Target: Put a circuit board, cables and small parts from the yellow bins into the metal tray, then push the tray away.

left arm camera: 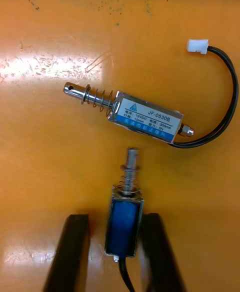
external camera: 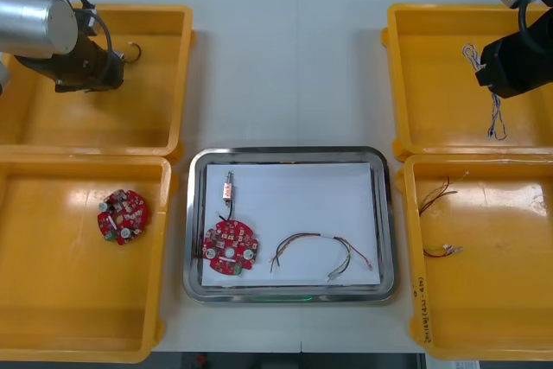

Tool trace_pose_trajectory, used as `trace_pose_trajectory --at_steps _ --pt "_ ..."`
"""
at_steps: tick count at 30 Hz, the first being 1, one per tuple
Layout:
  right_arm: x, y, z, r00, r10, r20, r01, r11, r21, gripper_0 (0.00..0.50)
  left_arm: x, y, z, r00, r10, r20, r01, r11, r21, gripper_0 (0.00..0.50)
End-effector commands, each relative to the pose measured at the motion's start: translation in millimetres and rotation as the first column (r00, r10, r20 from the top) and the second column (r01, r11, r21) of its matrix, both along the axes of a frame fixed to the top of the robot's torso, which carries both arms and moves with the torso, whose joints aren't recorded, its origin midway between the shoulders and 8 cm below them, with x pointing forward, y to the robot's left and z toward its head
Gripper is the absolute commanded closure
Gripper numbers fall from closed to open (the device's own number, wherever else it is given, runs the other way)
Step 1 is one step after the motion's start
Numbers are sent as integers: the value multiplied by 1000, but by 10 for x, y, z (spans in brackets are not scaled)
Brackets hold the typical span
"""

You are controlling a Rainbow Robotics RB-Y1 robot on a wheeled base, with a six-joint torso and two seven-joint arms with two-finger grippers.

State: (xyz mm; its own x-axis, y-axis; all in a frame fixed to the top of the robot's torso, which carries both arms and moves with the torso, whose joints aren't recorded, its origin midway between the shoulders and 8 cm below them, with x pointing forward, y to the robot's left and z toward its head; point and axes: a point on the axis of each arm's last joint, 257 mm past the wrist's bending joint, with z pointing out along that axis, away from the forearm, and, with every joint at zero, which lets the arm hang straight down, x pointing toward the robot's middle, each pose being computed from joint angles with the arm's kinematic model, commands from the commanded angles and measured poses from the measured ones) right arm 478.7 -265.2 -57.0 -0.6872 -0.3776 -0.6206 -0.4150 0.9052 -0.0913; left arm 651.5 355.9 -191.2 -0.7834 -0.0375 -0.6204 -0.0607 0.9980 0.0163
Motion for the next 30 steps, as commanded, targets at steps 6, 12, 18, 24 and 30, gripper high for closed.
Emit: trace_pose_trajectory --at_steps 6,12,18,24,30 --pt "-341 594 -49 960 278 22 -270 945 -185 500 22 -109 -40 994 -112 7 111 992 53 500" --pt "-568 936 -239 909 417 -15 -406 874 -269 500 24 -83 -26 994 -109 10 108 993 54 500" --pt "-786 1195 -460 848 525 -74 -518 790 -327 500 -3 8 43 994 -106 4 105 992 67 500" --pt "-905 1463 -615 798 591 -115 -589 727 -353 500 -116 55 183 994 -109 -32 111 991 74 500" --pt "-942 1757 -715 758 641 -121 -629 667 -399 500 -229 105 375 993 -105 -58 109 992 68 500"
